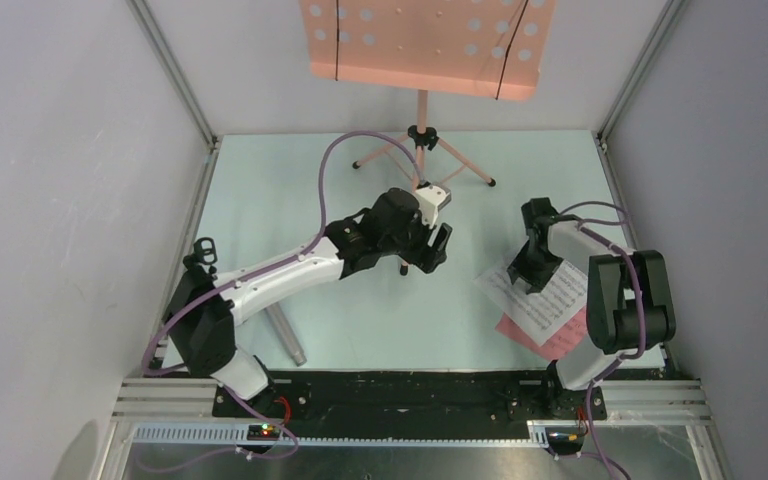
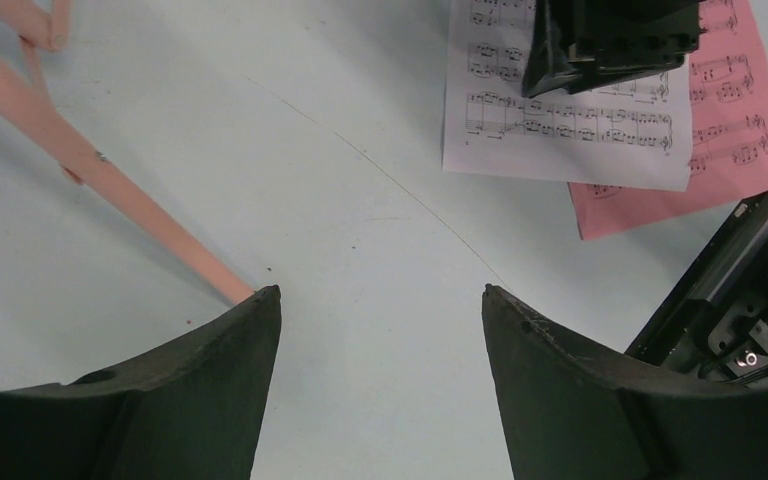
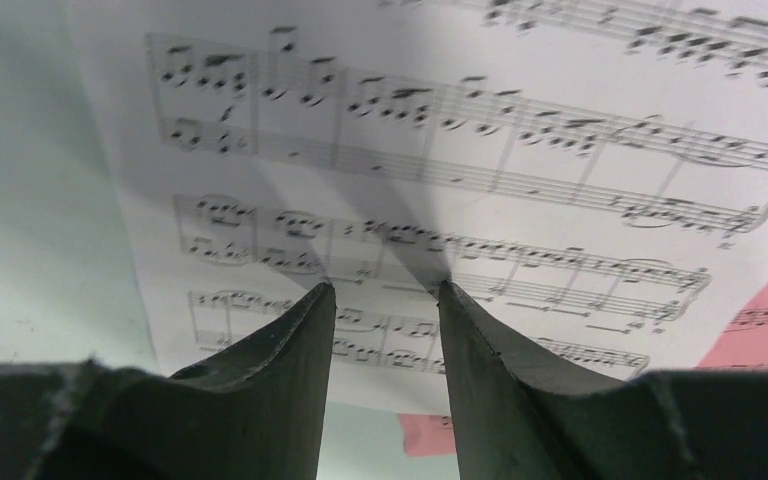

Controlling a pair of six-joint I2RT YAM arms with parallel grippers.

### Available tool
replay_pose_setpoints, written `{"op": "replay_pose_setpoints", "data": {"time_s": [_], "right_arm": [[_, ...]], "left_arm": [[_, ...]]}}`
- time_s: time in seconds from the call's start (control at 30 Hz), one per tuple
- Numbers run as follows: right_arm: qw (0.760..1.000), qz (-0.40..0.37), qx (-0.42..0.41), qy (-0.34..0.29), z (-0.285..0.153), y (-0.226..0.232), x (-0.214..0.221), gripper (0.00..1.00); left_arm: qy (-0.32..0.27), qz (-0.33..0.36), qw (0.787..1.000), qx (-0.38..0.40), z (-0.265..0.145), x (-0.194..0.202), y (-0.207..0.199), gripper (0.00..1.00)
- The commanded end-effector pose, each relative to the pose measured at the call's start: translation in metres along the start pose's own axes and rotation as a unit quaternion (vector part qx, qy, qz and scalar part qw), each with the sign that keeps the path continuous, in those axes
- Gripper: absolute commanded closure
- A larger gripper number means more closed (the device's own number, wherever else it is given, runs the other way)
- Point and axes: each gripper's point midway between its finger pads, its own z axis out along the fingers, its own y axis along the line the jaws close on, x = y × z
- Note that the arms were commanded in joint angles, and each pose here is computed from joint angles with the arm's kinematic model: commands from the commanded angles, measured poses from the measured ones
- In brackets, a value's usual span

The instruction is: Set up the instrument practice props

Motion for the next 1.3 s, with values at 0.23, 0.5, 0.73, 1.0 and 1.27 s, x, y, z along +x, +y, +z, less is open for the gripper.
{"op": "replay_pose_setpoints", "data": {"time_s": [0.23, 0.5, 0.73, 1.0, 1.27], "right_arm": [[0.996, 0.031, -0.079, 0.026, -0.015, 0.030, 0.004, 0.47], [0.988, 0.129, -0.087, 0.012, -0.032, -0.034, -0.026, 0.22], [0.983, 0.172, -0.066, 0.000, -0.040, -0.072, -0.025, 0.19], [0.972, 0.230, -0.045, 0.015, -0.033, -0.114, 0.000, 0.25], [0.973, 0.220, -0.058, 0.048, -0.024, -0.113, 0.014, 0.28]], "left_arm": [[-0.005, 0.004, 0.999, 0.043, 0.023, -0.018, -0.035, 0.27], [0.021, -0.035, 0.998, 0.037, 0.090, -0.017, -0.055, 0.33], [0.045, -0.034, 0.996, 0.072, 0.136, -0.003, -0.094, 0.35], [0.082, -0.058, 0.993, 0.058, 0.175, 0.037, -0.109, 0.53], [0.128, -0.073, 0.988, 0.038, 0.191, 0.069, -0.104, 0.60]]}}
